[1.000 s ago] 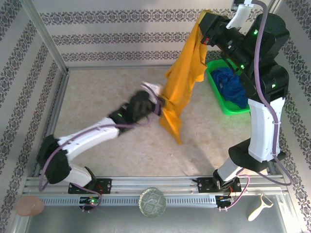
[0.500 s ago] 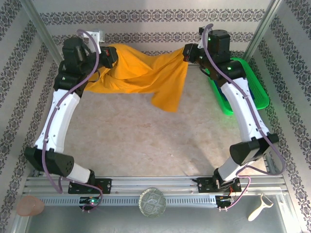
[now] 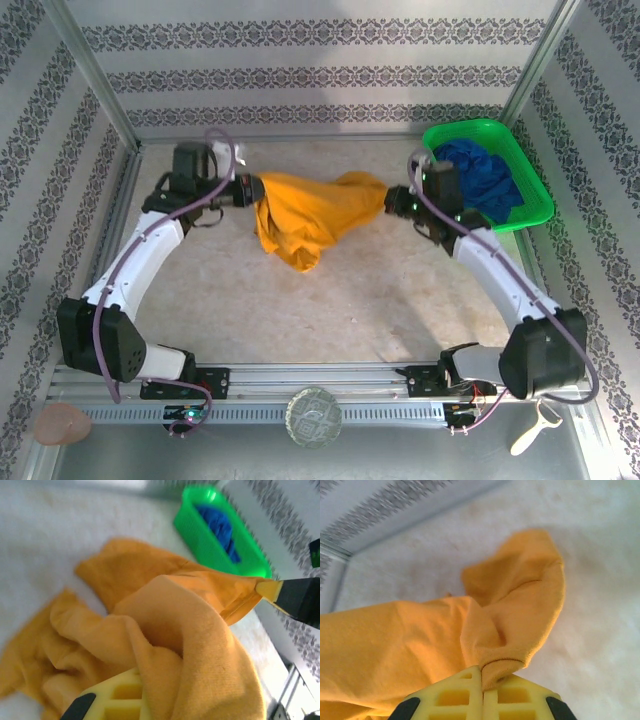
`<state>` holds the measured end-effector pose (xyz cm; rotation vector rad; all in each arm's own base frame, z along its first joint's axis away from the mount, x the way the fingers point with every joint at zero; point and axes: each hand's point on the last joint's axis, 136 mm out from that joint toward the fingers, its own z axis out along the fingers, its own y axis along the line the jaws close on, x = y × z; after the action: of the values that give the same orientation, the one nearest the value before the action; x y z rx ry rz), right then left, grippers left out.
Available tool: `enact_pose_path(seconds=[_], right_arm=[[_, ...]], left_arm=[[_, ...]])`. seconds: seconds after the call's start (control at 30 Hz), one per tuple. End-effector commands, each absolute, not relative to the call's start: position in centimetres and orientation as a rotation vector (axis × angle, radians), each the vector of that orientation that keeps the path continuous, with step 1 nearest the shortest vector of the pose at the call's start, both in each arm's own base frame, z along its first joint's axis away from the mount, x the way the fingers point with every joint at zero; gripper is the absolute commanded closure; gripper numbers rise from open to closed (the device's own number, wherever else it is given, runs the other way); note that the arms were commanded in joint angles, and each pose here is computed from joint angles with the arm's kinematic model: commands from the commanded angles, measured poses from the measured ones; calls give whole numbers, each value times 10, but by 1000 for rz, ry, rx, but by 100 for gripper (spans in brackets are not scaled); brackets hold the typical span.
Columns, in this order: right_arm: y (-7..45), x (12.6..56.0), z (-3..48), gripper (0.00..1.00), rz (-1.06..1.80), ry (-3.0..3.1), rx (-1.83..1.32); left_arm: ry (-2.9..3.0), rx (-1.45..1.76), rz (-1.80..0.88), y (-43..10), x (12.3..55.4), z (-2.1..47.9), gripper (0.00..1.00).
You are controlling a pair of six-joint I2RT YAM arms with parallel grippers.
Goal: Fold the inside-out t-shirt
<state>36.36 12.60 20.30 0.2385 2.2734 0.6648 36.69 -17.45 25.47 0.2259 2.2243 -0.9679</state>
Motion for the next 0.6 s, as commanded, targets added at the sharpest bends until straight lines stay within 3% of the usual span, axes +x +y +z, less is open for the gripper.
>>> enact_pose_path(seconds=[0.0,0.1,0.23,0.3,0.33,0.37,0.4,0.43,0.5,0.57], right_arm=[[98,353,183,100,587,2210,377],[78,346,162,100,545,2216,463],[63,364,173,100,505,2193,479],[58,381,189,100,496,2169,476],[57,390,196,100,489,2163,472],[55,397,200,89,479,2165,473],[53,405,204,63,459,2176,473],[50,410,206,47,432,2194,480],[49,409,209,35,383,2221,482],[60,401,214,34,384,2229,440]], left_arm=[[2201,231,-1040,-190,358,241,98],[2251,201,-1034,-189,362,223,100],[2254,186,-1048,-195,384,228,100],[2251,174,-1046,-199,402,232,91],[2255,163,-1049,-201,413,233,77],[2266,154,-1061,-205,422,232,64],[2277,145,-1077,-209,431,230,53],[2283,132,-1075,-210,441,232,46],[2299,95,-1026,-206,453,232,35],[2308,49,-960,-198,456,231,29]])
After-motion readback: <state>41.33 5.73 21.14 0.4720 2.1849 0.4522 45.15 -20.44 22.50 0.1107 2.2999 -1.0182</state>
